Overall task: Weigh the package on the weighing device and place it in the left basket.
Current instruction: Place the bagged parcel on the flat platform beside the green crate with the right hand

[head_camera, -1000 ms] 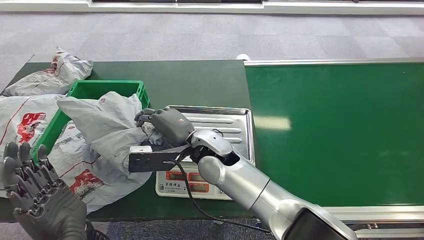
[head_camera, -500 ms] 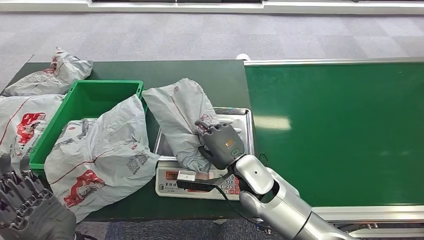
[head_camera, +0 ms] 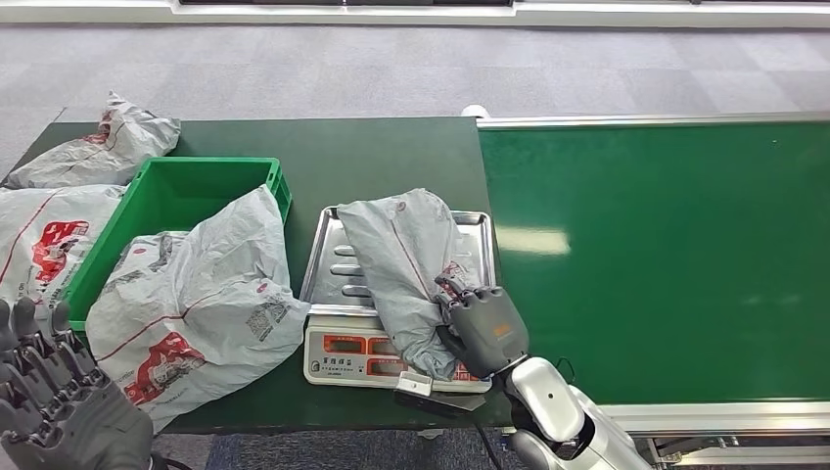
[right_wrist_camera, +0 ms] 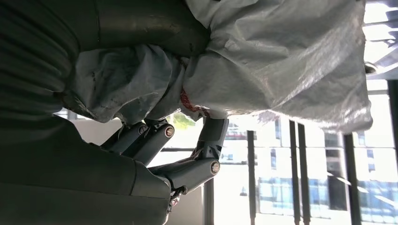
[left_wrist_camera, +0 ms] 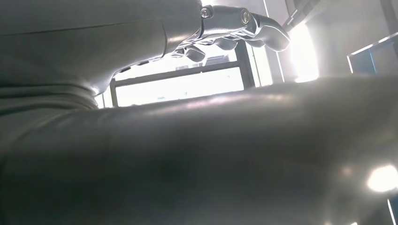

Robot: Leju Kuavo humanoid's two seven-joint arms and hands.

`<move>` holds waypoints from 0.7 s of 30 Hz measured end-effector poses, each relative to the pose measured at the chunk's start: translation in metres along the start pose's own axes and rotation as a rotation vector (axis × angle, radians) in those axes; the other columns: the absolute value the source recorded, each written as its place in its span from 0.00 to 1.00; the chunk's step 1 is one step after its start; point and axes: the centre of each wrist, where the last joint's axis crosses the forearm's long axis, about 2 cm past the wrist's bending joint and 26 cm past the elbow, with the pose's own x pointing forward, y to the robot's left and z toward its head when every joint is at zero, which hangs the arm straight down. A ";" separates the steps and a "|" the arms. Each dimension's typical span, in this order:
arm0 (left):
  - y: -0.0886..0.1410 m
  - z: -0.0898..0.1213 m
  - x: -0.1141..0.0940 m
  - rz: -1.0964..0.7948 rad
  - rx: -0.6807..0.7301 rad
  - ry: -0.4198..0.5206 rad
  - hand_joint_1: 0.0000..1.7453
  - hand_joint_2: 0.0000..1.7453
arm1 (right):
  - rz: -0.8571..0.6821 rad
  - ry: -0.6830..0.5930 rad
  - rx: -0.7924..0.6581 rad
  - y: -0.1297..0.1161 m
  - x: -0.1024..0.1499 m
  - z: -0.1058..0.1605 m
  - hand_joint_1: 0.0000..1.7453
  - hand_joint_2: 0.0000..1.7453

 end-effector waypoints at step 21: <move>-0.001 -0.001 -0.006 -0.106 0.009 -0.026 0.00 0.00 | 0.024 0.177 0.015 -0.009 -0.046 0.016 0.00 0.00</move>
